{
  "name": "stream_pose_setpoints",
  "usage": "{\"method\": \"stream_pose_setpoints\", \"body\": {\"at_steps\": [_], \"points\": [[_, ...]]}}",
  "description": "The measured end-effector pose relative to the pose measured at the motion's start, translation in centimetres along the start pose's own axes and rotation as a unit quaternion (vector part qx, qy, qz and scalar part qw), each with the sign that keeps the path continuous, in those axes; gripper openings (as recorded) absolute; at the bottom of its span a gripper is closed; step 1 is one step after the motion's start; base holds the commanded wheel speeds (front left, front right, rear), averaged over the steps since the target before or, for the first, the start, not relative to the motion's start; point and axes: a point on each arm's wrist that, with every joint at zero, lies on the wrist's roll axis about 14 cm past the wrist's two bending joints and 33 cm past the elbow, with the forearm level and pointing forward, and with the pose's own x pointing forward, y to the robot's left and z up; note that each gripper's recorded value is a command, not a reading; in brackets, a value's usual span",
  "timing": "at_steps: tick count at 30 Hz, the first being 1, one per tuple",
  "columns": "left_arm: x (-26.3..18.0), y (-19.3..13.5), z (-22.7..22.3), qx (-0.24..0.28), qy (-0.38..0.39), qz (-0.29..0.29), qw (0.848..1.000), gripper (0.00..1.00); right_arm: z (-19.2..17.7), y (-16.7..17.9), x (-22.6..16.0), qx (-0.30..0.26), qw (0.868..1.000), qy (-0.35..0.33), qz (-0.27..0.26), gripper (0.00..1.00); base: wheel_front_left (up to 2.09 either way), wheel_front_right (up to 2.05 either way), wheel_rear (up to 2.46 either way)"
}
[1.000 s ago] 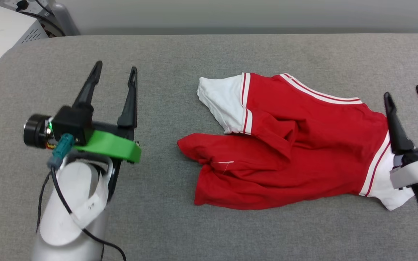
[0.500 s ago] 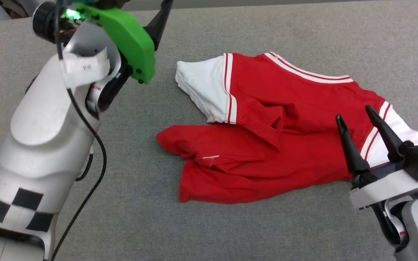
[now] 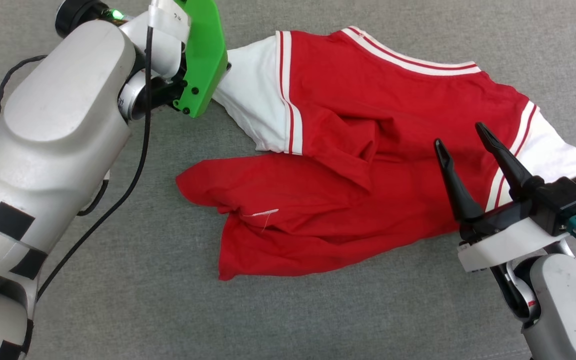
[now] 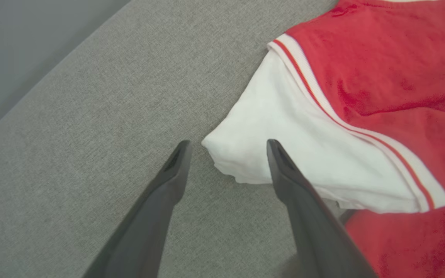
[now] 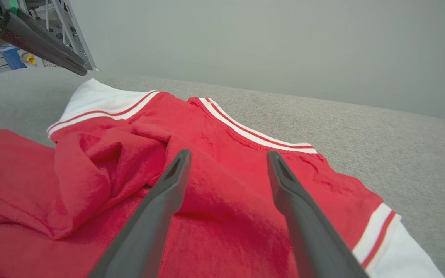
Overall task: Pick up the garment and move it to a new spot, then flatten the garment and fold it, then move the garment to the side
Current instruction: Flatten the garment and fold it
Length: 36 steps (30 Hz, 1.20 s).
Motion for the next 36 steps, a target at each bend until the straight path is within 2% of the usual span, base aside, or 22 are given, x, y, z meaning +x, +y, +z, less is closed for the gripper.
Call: {"method": "stream_pose_setpoints", "body": {"at_steps": [5,10,11,13,20,29,33,36], "points": [[3.5,-0.2,-4.5,0.02,0.092,-0.011,0.996,1.0,-1.3,-0.3,0.5,0.0,1.0,0.015,-0.005,1.0,0.0,0.0,0.0],[5.1,-0.3,-4.8,0.041,0.111,-0.023,0.993,1.0,-2.6,-0.7,0.3,-0.001,0.999,0.034,-0.013,1.0,0.0,0.0,0.0],[5.3,-0.5,-4.8,0.045,0.113,-0.027,0.992,0.91,-2.7,-0.9,0.3,-0.001,0.999,0.036,-0.015,1.0,0.0,0.0,0.0],[5.3,-0.5,-4.7,0.046,0.11,-0.031,0.992,0.0,-2.8,-1.0,0.2,-0.002,0.999,0.037,-0.017,1.0,0.0,0.0,0.0],[3.1,-0.3,-3.7,0.031,0.045,-0.029,0.998,0.0,-1.4,-1.0,0.5,-0.004,1.0,0.016,-0.018,1.0,0.0,0.0,0.0],[-3.8,8.4,-6.3,-0.012,0.043,0.092,0.995,0.0,0.7,0.7,1.1,-0.005,1.0,-0.017,0.007,1.0,0.0,0.0,0.0],[-4.6,10.9,-7.8,-0.036,0.049,0.131,0.99,0.0,1.1,0.9,1.2,-0.007,1.0,-0.022,0.01,1.0,0.0,0.0,0.0],[-3.7,11.5,-9.7,-0.053,0.065,0.14,0.987,0.0,1.0,0.3,1.0,-0.012,1.0,-0.02,0.003,1.0,0.0,0.0,0.0]]}}
